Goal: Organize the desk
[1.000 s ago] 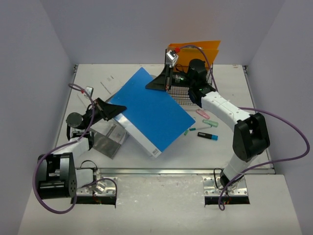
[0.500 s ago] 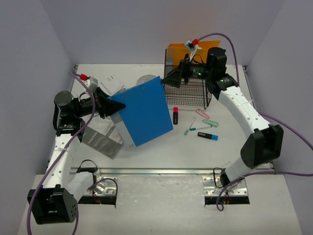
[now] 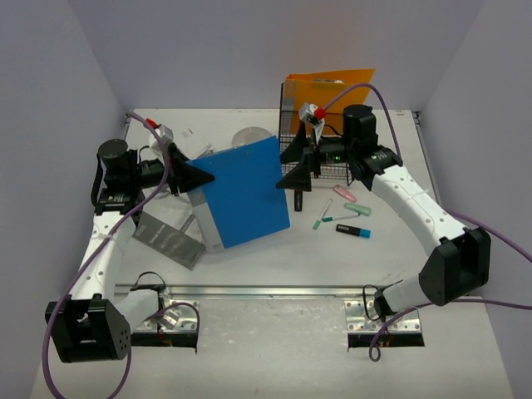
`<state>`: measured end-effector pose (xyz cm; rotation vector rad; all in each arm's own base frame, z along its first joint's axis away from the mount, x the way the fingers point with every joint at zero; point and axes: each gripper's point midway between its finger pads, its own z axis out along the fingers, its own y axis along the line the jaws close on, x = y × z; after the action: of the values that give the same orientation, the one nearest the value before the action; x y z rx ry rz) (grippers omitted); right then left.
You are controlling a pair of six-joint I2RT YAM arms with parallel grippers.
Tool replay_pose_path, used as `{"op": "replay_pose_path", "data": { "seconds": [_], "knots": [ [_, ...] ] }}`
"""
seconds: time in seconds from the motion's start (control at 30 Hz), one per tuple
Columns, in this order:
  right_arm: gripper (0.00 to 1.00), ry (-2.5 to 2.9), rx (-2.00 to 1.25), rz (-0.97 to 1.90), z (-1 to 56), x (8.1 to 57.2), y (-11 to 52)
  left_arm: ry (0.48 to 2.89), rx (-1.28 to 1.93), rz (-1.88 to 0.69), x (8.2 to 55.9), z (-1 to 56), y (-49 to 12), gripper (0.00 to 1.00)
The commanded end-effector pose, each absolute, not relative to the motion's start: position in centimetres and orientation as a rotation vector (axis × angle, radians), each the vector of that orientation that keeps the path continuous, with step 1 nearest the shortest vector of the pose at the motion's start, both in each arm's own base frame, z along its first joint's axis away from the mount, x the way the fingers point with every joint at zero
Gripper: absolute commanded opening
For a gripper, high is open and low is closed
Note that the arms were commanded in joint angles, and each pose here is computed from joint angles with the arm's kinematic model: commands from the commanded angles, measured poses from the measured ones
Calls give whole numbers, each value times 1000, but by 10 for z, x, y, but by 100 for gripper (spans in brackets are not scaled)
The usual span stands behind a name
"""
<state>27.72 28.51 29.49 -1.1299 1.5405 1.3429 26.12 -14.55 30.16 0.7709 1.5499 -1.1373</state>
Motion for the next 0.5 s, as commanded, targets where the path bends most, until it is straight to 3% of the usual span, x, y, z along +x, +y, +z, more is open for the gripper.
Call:
{"op": "replay_pose_path", "data": {
  "seconds": [0.0, 0.33, 0.47],
  "knots": [
    [97, 1453, -1232, 1313, 284, 271, 294, 1406, 945, -1099, 249, 324, -156, 0],
    [96, 1489, -1204, 1165, 248, 302, 295, 1364, 1084, -1073, 243, 316, -178, 0],
    [90, 1490, -1203, 1124, 249, 309, 289, 1382, 1081, -1072, 246, 311, -180, 0]
  ]
}}
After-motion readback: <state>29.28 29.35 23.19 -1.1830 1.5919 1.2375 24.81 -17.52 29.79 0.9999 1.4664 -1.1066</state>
